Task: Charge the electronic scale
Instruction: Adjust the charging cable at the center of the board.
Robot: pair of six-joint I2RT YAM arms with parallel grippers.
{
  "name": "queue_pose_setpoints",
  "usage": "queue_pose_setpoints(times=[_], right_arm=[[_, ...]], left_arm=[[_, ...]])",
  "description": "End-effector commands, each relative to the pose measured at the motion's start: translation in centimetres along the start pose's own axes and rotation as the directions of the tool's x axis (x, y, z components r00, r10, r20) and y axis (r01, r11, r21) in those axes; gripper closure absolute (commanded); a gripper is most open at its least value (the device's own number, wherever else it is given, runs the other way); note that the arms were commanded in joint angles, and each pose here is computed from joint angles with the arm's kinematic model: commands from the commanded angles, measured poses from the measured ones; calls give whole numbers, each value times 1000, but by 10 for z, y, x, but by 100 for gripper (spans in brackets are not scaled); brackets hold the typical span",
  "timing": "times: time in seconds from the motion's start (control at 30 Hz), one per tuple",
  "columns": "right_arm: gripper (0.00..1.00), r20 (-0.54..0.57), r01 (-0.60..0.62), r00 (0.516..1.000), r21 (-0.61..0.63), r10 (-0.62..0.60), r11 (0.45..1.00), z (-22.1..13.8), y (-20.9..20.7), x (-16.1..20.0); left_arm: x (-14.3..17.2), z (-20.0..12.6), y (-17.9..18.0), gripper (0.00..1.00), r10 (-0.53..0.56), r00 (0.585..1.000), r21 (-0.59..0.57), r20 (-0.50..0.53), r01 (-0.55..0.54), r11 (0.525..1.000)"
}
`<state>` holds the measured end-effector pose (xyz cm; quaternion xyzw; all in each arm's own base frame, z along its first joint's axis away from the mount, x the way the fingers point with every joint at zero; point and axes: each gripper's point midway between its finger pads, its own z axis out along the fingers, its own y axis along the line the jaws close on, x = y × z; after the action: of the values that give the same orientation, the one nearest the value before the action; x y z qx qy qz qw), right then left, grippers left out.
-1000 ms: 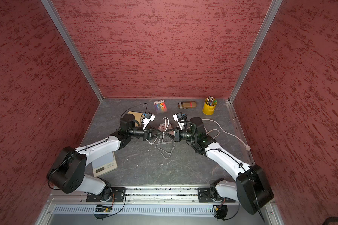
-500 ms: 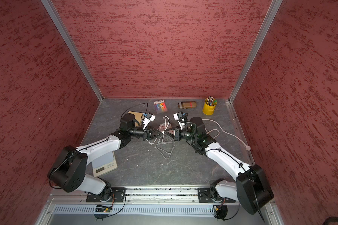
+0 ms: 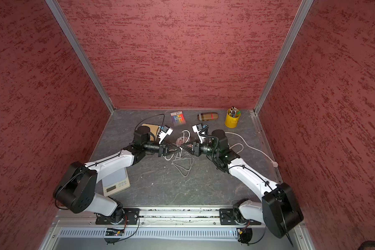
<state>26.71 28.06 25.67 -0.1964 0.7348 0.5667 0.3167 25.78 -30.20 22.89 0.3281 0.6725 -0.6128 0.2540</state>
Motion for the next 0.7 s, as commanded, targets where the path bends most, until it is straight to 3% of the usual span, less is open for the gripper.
queue_pose_setpoints(times=[0.0, 0.13, 0.3, 0.43, 0.47, 0.5, 0.53, 0.57, 0.67], right_arm=[[68, -5, 62, 998, -56, -63, 996, 2, 13, -10], [68, -33, 73, 997, -51, -75, 996, 5, 10, -8], [98, -53, 87, 994, -67, -90, 994, 8, 10, -7], [100, -84, 122, 988, -59, -127, 991, 8, 8, -3], [100, -97, 138, 985, -43, -141, 990, 8, 6, -3], [100, -112, 160, 980, -35, -163, 987, 7, 5, -2], [100, -128, 192, 973, -20, -193, 981, 6, 4, -3], [100, -146, 228, 963, 0, -225, 974, 4, 2, -4], [100, -207, 407, 900, 83, -384, 910, -7, -6, -12]], left_arm=[[-7, 2, -7, 100, 34, 999, 31, -5, -34, 999], [-8, 1, -11, 100, 32, 999, 45, -7, -32, 998], [-8, 2, -12, 100, 32, 999, 50, -9, -32, 998], [-9, 1, -11, 100, 39, 999, 39, -9, -38, 998], [-9, 1, -10, 93, 40, 999, 31, -9, -39, 999], [-9, 0, -8, 80, 43, 999, 23, -7, -43, 999], [-10, 0, -7, 59, 49, 999, 10, -5, -49, 999], [-9, -1, -5, 49, 54, 999, -5, -6, -54, 999], [-12, -6, 1, 39, 69, 998, -51, 2, -68, 996]])
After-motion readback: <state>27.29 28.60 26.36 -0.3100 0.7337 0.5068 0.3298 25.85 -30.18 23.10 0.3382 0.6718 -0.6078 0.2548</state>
